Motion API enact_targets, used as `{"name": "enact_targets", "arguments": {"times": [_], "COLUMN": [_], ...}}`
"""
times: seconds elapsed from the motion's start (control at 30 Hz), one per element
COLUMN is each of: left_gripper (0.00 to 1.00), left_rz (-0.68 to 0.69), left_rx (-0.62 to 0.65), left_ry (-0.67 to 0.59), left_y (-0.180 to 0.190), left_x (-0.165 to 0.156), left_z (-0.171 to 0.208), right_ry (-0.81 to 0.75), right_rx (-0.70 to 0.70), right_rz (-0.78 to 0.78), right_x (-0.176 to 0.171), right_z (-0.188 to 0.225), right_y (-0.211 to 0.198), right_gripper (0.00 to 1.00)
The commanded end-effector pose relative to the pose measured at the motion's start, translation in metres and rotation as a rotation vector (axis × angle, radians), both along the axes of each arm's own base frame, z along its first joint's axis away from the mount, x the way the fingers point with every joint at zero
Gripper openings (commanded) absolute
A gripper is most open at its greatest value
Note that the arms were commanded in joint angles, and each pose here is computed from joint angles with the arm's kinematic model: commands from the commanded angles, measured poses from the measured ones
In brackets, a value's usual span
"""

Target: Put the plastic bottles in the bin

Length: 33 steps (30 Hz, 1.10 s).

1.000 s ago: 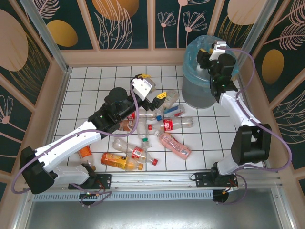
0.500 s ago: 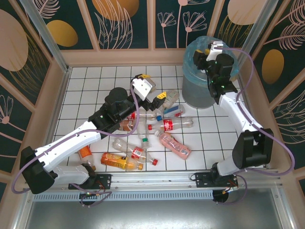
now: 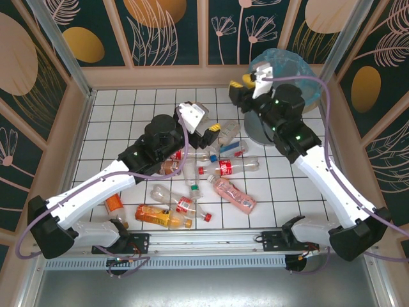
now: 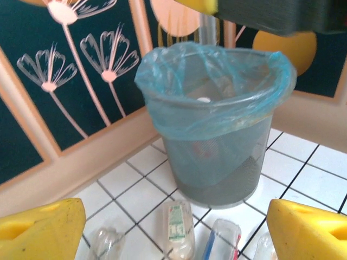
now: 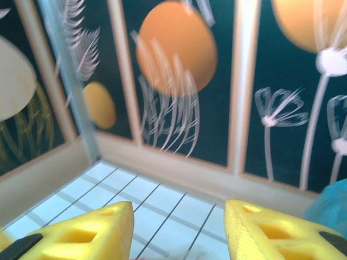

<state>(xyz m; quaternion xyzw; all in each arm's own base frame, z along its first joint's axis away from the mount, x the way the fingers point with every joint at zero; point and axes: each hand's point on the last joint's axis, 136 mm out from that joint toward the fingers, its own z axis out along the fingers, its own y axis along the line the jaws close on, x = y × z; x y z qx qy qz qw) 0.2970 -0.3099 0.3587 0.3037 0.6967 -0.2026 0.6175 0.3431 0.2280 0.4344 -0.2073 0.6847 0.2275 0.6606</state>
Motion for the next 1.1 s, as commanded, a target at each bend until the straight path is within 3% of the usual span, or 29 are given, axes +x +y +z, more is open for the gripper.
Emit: {"name": "enact_targets", "arguments": {"times": [0.0, 0.13, 0.4, 0.57, 0.83, 1.07], "left_gripper": [0.86, 0.86, 0.86, 0.85, 0.84, 0.84], "left_rz": [0.153, 0.321, 0.422, 0.457, 0.373, 0.258], "left_rx": [-0.018, -0.028, -0.042, -0.001, -0.083, -0.045], "left_ry": [0.102, 0.257, 0.497, 0.639, 0.786, 0.895], "left_y": [0.032, 0.068, 0.098, 0.103, 0.092, 0.082], "left_x": [0.001, -0.004, -0.031, -0.044, -0.066, -0.092], "left_z": [-0.006, -0.041, -0.108, -0.167, -0.194, -0.209], "right_ry": [0.138, 0.299, 0.67, 0.763, 0.906, 1.001], "right_rx": [-0.182, -0.287, -0.366, -0.45, -0.583, -0.679], "right_rz": [0.166, 0.225, 0.249, 0.311, 0.32, 0.341], "right_x": [-0.024, -0.036, -0.058, -0.077, -0.1, -0.121], "right_z": [-0.059, -0.105, -0.202, -0.244, -0.303, -0.343], "right_y": [0.034, 0.049, 0.059, 0.075, 0.079, 0.079], "right_gripper": [0.48, 0.47, 0.44, 0.43, 0.42, 0.43]}}
